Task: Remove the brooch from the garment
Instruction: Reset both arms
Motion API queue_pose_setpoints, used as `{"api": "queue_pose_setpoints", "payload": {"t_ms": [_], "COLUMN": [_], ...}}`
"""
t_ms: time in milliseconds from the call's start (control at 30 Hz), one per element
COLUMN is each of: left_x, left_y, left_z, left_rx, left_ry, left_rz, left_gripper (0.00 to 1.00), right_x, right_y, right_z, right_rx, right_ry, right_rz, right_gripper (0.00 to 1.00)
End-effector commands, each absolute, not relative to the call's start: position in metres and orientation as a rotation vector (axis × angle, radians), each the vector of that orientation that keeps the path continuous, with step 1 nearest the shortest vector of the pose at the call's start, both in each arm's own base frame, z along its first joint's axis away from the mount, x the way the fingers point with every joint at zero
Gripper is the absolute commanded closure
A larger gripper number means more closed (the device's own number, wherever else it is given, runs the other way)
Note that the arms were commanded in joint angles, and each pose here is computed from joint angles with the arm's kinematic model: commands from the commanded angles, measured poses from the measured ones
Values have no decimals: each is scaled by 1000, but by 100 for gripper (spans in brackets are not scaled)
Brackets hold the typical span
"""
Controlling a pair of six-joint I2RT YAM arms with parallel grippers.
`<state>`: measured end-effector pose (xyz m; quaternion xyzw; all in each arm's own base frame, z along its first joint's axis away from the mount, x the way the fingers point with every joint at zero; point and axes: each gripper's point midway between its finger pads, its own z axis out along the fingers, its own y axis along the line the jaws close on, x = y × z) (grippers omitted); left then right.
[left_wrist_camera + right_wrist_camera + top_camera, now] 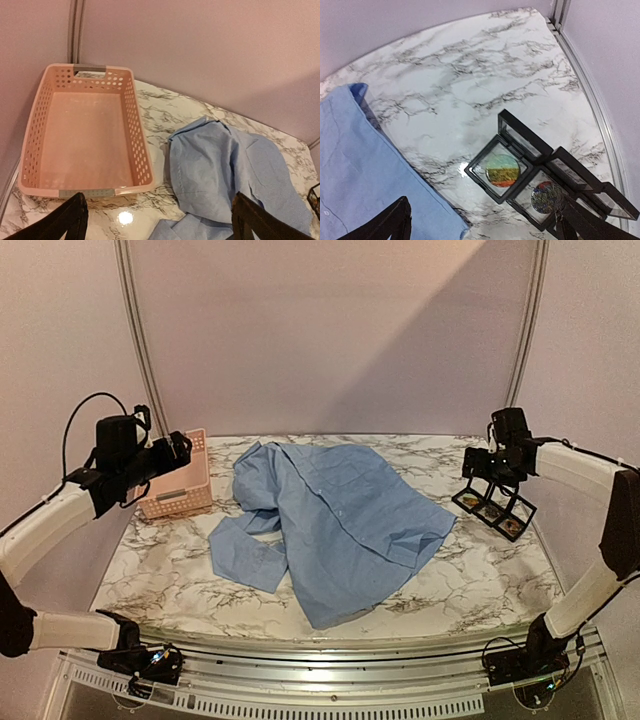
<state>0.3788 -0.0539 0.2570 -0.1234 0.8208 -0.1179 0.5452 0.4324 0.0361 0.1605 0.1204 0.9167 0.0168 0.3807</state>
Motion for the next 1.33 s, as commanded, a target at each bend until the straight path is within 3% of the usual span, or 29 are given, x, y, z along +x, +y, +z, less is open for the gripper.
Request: {"api": "queue_pose_setpoints", "payload": {"t_ms": [0,133,467,767,1300], "left_x": [380,377,336,307,303], "left_y": [-14,16,40,46,48], "left_z": [246,226,236,190,190], "left_rx": [-449,-492,-442,-420,-415], "left_ry": [1863,1870,1580,1586,1566], "left_rz": [-201,-82,37,124,140], "left_gripper": [0,1,0,0,0], "right_x": [440,428,381,348,340], "right_y": [36,22,9,-8,-13], "right_z": [195,217,251,226,206], "right_rx": [293,300,218,240,259], "right_ry": [2155,2015,1657,1522,1516], "right_rz": [234,280,216,116,97], "right_gripper": [1,1,1,1,1]}}
